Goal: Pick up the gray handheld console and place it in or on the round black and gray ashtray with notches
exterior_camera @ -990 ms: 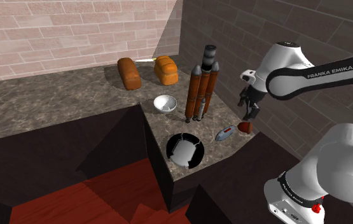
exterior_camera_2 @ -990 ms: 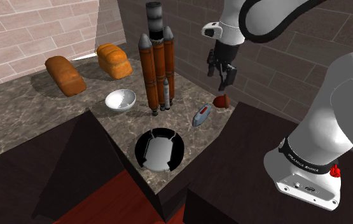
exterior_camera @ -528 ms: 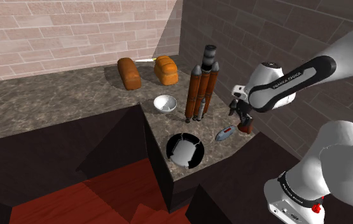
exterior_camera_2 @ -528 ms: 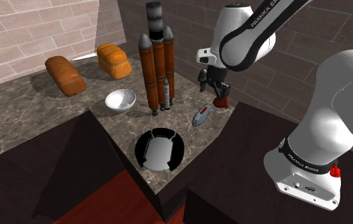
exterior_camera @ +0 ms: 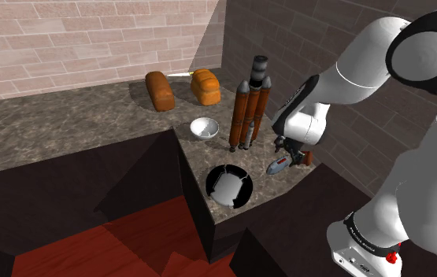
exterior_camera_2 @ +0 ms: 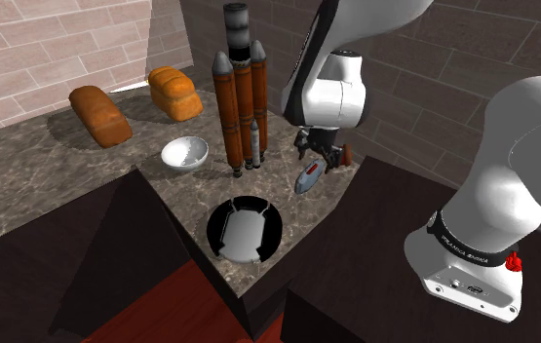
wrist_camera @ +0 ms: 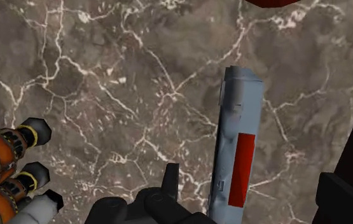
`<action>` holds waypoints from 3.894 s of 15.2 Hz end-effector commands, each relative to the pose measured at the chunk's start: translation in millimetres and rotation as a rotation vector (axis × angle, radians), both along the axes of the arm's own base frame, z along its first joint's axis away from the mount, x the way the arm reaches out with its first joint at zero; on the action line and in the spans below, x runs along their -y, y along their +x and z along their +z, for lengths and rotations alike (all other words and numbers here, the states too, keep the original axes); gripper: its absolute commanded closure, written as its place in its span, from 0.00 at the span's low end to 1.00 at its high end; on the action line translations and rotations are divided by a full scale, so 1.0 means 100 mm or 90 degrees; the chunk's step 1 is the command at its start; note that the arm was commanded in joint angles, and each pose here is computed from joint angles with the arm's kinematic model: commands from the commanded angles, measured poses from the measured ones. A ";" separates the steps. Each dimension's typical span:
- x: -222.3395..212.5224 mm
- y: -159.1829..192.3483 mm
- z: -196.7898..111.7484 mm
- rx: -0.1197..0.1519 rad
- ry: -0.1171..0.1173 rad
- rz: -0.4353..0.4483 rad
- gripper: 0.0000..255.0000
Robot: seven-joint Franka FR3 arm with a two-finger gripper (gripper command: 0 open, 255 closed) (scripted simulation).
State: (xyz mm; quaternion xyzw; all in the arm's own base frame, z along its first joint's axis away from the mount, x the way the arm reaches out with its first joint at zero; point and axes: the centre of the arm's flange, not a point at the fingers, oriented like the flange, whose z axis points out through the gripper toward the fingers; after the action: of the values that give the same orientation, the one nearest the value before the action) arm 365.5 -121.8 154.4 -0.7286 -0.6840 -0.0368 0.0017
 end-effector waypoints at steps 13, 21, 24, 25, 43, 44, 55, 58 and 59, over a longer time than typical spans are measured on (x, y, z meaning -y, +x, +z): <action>-0.03 0.02 -0.37 0.001 0.002 0.006 0.00; -0.03 0.02 -0.37 0.001 0.002 0.006 1.00; -0.03 0.02 -0.32 0.001 0.002 0.006 1.00; -0.03 0.02 -0.27 0.001 0.002 0.006 1.00; -0.03 0.02 0.68 0.001 0.002 0.006 1.00; -0.03 0.02 0.74 0.001 0.002 0.006 1.00; -1.17 0.34 0.90 0.001 0.002 0.006 1.00; -1.55 0.45 0.92 0.001 0.002 0.006 1.00; -1.68 0.49 0.93 0.001 0.002 0.006 1.00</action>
State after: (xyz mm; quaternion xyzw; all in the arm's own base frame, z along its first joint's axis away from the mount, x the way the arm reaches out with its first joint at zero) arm 410.5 32.5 245.0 -0.7245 -0.6883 -0.0377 0.0019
